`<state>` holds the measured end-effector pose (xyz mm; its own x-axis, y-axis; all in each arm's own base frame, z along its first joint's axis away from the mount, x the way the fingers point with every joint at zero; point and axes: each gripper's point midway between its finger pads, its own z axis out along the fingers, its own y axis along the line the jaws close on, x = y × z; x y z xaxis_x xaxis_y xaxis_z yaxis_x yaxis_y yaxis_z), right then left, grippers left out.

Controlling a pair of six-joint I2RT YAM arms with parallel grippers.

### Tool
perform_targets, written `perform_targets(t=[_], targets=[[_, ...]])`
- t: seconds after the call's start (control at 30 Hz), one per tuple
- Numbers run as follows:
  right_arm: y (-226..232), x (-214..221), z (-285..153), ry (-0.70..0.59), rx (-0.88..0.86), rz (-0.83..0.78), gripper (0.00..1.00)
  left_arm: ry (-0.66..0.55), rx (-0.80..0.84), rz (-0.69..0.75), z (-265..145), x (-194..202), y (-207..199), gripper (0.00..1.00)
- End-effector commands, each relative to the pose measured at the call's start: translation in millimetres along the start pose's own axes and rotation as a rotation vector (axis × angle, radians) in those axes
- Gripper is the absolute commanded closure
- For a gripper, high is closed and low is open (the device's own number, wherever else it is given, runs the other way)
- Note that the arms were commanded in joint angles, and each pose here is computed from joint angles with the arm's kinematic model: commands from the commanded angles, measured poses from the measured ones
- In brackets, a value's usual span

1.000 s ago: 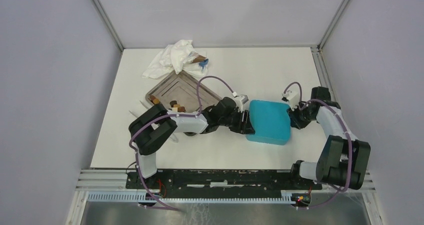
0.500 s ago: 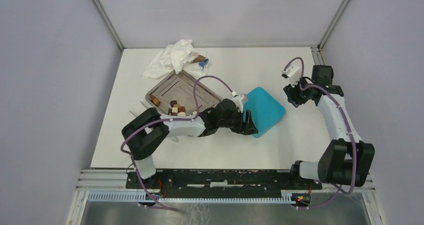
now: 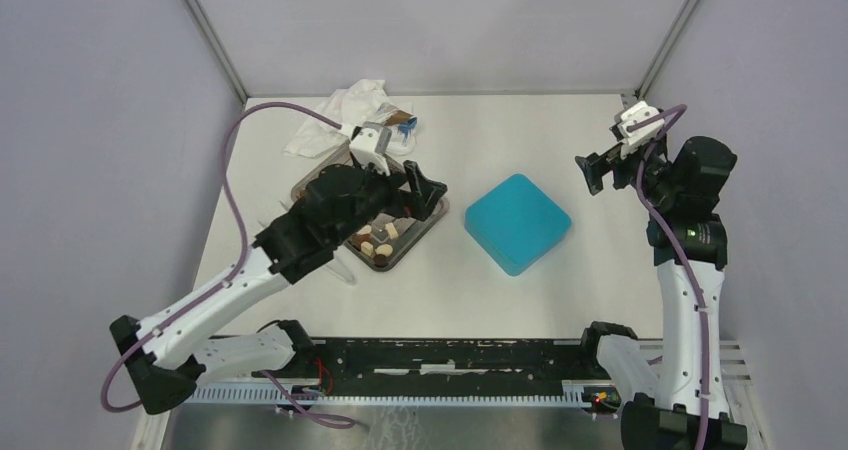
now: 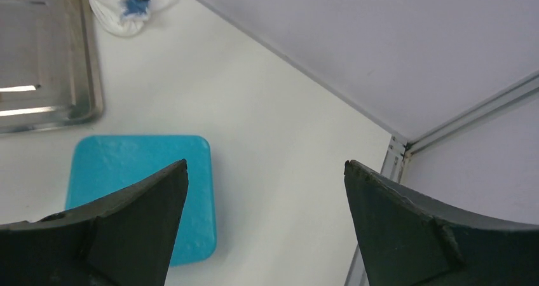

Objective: Pack the chocolate
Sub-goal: Reset both arms

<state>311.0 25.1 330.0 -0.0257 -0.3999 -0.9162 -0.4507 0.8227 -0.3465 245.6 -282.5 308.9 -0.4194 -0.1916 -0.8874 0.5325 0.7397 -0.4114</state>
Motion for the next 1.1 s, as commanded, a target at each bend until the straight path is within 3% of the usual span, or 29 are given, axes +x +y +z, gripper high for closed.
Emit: perform_targets(t=[0.0,0.1,0.23,0.7,1.07], targets=[[3,-65,-17,-0.170,-0.022,0.100,0.02,-0.013,-0.123,0.120,-45,-27,22,0.00],[4,-79,-25,-0.199,0.001,0.216,0.02,-0.034,-0.152,0.118,-66,-38,27,0.00],[-21,-84,-35,-0.180,0.163,0.339,0.02,-0.064,-0.161,0.087,-87,-44,31,0.00],[-13,-83,-33,-0.191,0.120,0.330,0.02,-0.187,-0.094,-0.012,-124,-59,26,0.00],[-11,-83,-32,-0.199,0.109,0.332,0.02,-0.197,-0.110,-0.009,-132,-62,29,0.00]])
